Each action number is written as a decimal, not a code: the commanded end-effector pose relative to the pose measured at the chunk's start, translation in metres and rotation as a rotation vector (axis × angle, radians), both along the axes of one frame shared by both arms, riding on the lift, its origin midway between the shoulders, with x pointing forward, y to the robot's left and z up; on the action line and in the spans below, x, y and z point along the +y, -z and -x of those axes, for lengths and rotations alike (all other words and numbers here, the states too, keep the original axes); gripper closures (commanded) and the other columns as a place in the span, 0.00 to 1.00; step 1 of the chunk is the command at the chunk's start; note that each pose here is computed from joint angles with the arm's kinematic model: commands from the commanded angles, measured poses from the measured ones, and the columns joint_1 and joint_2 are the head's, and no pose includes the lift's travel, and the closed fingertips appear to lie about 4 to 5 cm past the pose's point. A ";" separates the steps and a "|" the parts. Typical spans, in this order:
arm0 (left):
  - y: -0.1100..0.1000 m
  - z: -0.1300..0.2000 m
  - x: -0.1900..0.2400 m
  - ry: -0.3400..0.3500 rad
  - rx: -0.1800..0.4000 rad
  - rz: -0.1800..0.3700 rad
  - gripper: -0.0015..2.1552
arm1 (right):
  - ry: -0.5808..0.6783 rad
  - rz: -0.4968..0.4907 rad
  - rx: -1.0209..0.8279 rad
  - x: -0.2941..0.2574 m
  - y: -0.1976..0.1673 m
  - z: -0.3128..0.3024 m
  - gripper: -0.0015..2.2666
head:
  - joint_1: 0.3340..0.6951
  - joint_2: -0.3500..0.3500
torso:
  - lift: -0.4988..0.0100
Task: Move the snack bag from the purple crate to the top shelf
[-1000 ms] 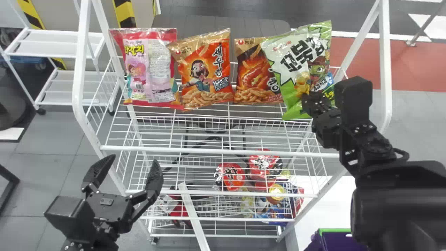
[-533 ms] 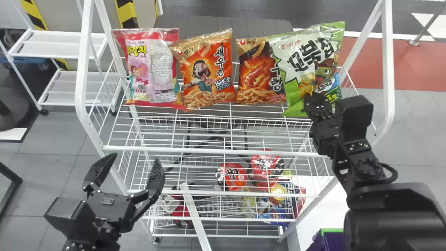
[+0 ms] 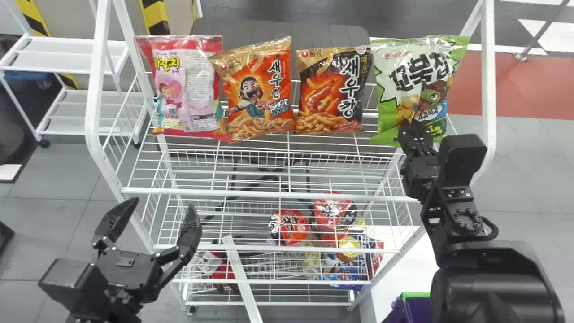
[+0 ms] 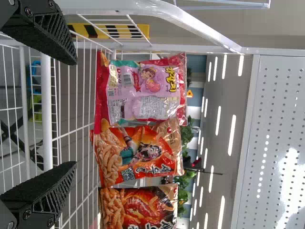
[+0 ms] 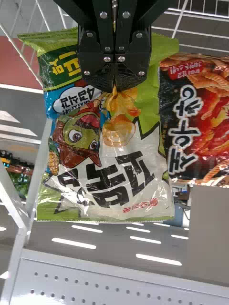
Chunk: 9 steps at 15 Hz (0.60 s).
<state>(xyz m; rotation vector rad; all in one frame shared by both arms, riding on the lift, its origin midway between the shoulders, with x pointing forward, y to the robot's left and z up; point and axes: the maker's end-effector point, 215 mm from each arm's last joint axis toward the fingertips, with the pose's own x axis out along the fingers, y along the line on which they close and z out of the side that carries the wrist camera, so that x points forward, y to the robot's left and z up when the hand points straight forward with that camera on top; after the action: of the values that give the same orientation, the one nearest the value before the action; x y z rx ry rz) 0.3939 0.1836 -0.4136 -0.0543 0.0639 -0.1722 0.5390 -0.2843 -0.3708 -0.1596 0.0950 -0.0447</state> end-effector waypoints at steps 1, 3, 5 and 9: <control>0.001 0.001 -0.001 0.003 0.001 -0.001 0.03 | 0.020 -0.022 -0.003 -0.008 0.007 -0.005 0.80 | 1.00 0.33 | 0.98; 0.001 0.001 0.001 -0.002 0.003 -0.002 0.03 | 0.039 -0.045 0.006 -0.017 0.016 -0.012 0.80 | 1.00 0.32 | 0.98; 0.001 0.000 0.002 -0.008 0.003 -0.002 0.03 | 0.049 -0.050 -0.006 -0.020 0.017 -0.020 0.80 | 1.00 0.31 | 0.98; -0.002 0.001 0.005 -0.012 -0.012 -0.003 0.03 | 0.055 -0.054 -0.005 -0.022 0.019 -0.039 0.80 | 1.00 0.30 | 0.98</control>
<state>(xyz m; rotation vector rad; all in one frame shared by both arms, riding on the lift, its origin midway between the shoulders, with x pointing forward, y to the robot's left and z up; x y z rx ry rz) 0.3935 0.1881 -0.4126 -0.0512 0.0571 -0.1608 0.5736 -0.3061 -0.3881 -0.1028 0.0930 -0.0959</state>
